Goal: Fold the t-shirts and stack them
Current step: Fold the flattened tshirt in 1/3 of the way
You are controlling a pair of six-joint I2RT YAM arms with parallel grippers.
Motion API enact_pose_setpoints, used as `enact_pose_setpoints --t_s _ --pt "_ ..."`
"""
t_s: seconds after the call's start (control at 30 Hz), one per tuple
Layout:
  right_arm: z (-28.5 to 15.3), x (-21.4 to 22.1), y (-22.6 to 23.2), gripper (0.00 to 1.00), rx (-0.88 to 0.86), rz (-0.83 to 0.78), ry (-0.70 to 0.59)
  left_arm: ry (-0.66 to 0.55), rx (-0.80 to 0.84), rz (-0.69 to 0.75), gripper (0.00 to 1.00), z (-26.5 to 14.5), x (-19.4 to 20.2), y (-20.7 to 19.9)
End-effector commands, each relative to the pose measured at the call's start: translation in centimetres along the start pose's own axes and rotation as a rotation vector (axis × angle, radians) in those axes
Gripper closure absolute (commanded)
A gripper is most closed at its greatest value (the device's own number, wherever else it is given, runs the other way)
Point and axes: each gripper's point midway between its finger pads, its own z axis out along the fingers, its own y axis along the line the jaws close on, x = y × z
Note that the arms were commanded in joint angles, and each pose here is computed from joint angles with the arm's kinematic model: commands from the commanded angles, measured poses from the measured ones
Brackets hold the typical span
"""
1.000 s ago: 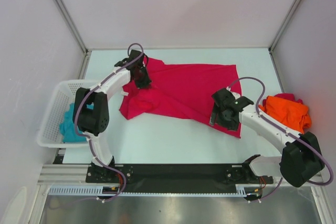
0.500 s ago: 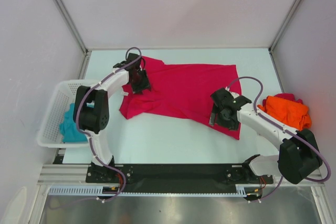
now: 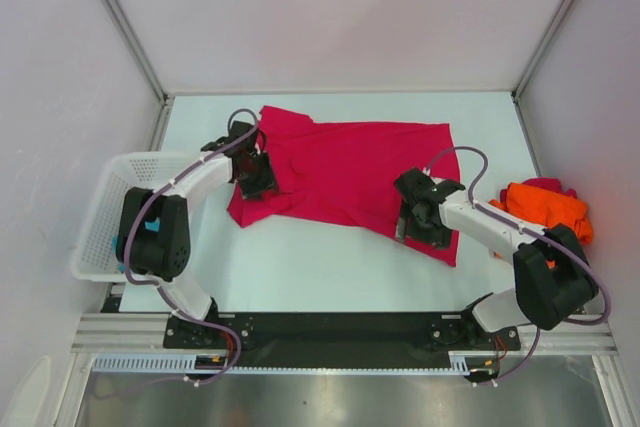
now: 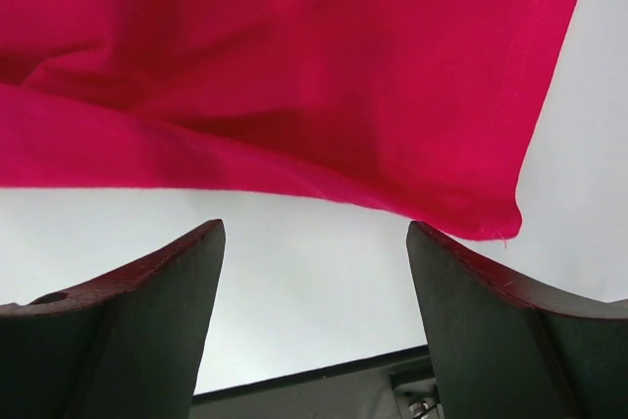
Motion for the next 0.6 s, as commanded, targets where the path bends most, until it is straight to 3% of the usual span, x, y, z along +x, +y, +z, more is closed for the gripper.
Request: enact_pose_setpoints --t_s 0.0,0.23,0.33,0.43,0.47,0.57 --pt "0.4 -2.1 0.4 0.19 0.014 0.002 -0.065 -0.068 0.061 0.017 0.45 -2.2 -1.2 -0.7" --pt "2.3 -3.1 -0.1 0.20 0.056 0.010 -0.057 -0.073 0.079 0.027 0.45 -2.8 -0.9 -0.8" --pt "3.1 -3.0 -0.3 0.26 0.064 0.003 -0.042 -0.066 0.075 0.034 0.45 -2.8 -0.5 -0.5" --pt "3.5 -2.8 0.1 0.55 0.032 -0.008 -0.034 -0.061 0.075 0.037 0.45 -2.6 -0.2 -0.3" --pt "3.6 -2.7 -0.1 0.97 0.034 -0.004 -0.030 -0.058 0.075 0.038 0.46 -2.5 -0.1 -0.3" --pt "3.3 -2.6 0.0 1.00 0.021 0.000 -0.034 -0.059 0.076 0.041 0.46 -2.5 -0.1 -0.3"
